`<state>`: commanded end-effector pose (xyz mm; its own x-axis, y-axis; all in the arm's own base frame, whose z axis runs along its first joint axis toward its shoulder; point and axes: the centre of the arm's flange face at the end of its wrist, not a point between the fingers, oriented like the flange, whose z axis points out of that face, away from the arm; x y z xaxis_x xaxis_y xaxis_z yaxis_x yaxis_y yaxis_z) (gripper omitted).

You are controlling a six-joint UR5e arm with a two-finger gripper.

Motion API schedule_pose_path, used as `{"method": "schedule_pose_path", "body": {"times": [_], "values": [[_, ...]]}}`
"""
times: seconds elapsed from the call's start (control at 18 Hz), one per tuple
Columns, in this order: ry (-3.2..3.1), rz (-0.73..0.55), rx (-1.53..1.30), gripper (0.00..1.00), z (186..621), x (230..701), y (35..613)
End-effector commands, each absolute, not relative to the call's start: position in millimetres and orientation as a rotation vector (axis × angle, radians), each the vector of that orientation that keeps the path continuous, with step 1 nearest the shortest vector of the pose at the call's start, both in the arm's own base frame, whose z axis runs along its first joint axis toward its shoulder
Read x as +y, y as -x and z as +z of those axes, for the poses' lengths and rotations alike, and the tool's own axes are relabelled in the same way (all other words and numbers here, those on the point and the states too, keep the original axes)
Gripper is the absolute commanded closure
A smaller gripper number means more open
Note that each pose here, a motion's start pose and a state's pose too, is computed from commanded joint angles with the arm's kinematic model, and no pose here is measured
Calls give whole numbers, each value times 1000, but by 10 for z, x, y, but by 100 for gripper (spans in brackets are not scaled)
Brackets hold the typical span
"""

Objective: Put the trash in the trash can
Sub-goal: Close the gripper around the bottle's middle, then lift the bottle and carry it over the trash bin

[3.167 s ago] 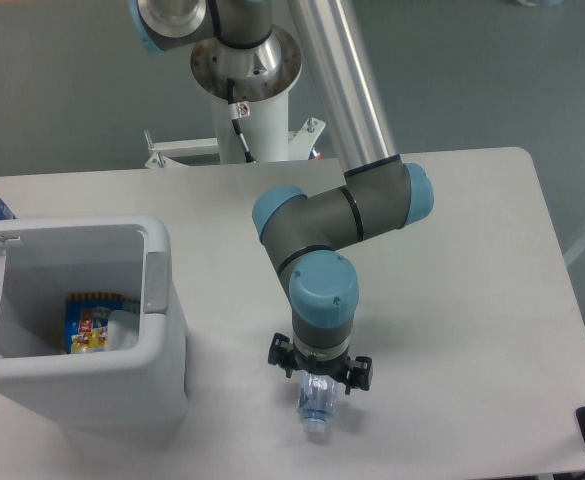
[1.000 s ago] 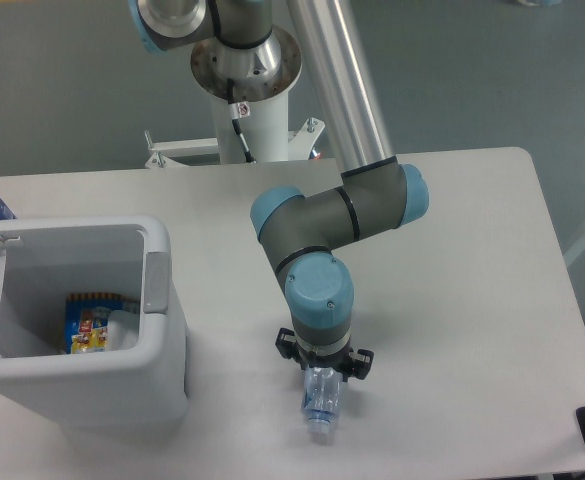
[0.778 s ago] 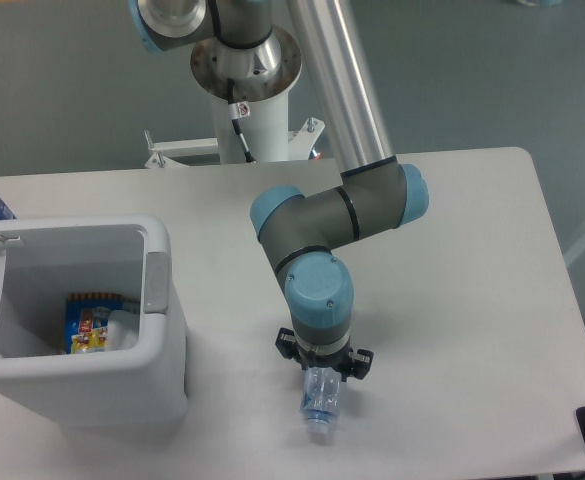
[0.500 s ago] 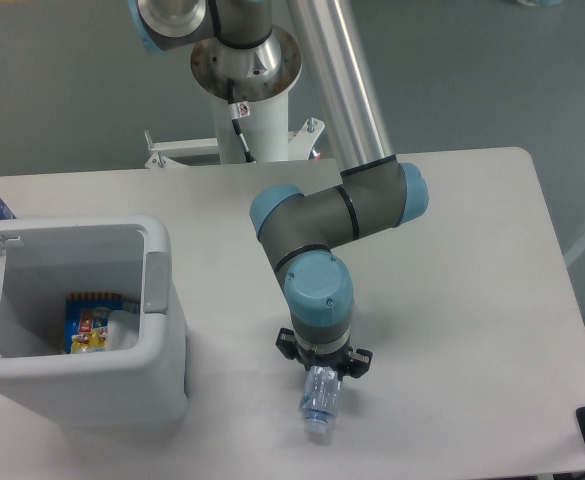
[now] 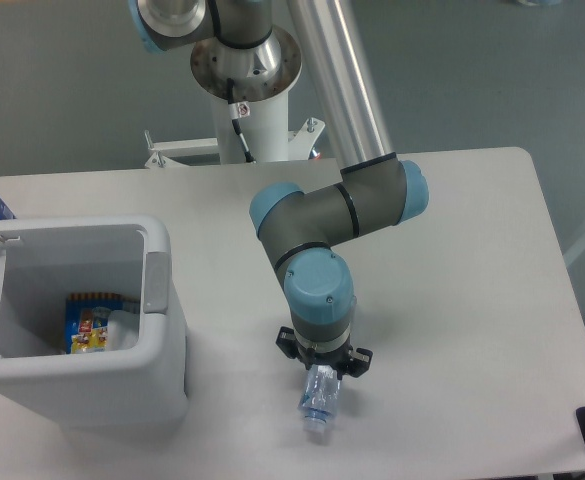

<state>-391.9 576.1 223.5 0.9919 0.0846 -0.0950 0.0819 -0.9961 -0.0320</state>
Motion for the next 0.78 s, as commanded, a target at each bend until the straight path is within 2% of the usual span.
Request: {"method": "schedule_pose_path", "body": {"times": [0.33, 0.78], "values": [[3072, 170, -128, 45, 2467, 5734, 3962], [2698, 87, -179, 45, 3421, 5780, 4392]]}}
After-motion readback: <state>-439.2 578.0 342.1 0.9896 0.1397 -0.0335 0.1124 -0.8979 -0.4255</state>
